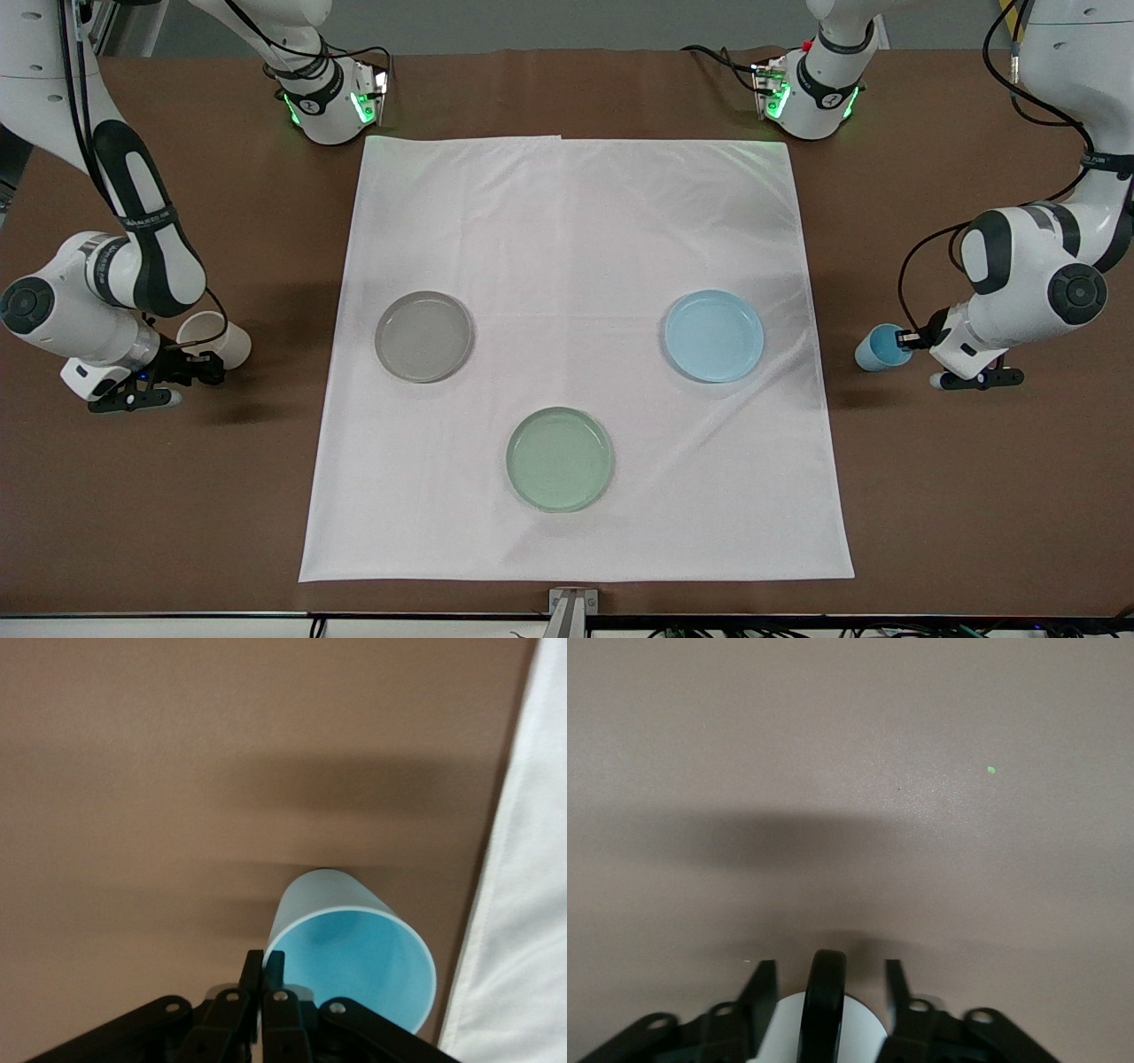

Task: Place blue cup in blue plate and white mug in gray plate
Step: 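Lift the blue cup with the left gripper and carry it over the blue plate, then release the cup onto the blue plate while the right gripper carries the mug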

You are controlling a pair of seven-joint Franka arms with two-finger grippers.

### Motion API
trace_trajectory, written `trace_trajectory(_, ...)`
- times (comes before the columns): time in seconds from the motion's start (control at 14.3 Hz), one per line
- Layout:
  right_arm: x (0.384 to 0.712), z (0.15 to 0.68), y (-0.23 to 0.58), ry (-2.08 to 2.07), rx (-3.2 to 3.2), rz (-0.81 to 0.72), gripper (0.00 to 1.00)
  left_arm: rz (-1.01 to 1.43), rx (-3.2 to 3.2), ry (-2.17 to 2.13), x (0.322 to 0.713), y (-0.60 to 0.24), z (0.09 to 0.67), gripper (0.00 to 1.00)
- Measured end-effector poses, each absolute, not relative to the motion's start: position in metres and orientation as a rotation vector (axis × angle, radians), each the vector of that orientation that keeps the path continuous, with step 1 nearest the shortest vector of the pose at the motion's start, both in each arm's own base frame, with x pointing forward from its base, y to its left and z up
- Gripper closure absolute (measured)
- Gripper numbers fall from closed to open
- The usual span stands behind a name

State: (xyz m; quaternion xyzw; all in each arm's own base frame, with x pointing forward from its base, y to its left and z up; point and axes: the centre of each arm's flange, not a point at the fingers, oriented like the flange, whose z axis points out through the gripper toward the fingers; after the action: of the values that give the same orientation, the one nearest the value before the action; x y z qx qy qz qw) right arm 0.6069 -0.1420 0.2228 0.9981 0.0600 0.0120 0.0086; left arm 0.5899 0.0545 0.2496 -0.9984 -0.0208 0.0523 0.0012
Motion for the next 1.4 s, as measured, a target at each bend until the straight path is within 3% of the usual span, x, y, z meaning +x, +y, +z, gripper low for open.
trace_trajectory(0.07, 0.607, 0.223, -0.142, 0.188, 3.118, 0.038, 0.62, 0.15, -3.141, -0.047, 0.593, 0.046, 0.253, 0.97)
trace_trajectory(0.35, 0.606, 0.222, -0.142, 0.187, 3.119, 0.032, 0.72, 0.181, -3.175, -0.092, 0.602, -0.013, 0.291, 0.97)
trace_trajectory(0.42, 0.606, 0.222, -0.142, 0.187, 3.12, 0.029, 0.79, 0.21, -3.173, -0.138, 0.601, -0.037, 0.304, 0.97)
trace_trajectory(0.91, 0.606, 0.228, -0.137, 0.2, 3.145, -0.094, 0.81, 0.293, -3.141, -0.36, 0.57, -0.197, 0.301, 0.97)
trace_trajectory(1.19, 0.628, 0.316, -0.082, 0.168, 3.16, -0.215, 0.81, 0.347, -3.13, -0.389, 0.563, -0.232, 0.276, 0.97)
trace_trajectory(1.4, 0.631, 0.362, 0.032, 0.074, 3.143, -0.179, 0.81, 0.359, -3.134, -0.393, 0.565, -0.233, 0.267, 0.97)
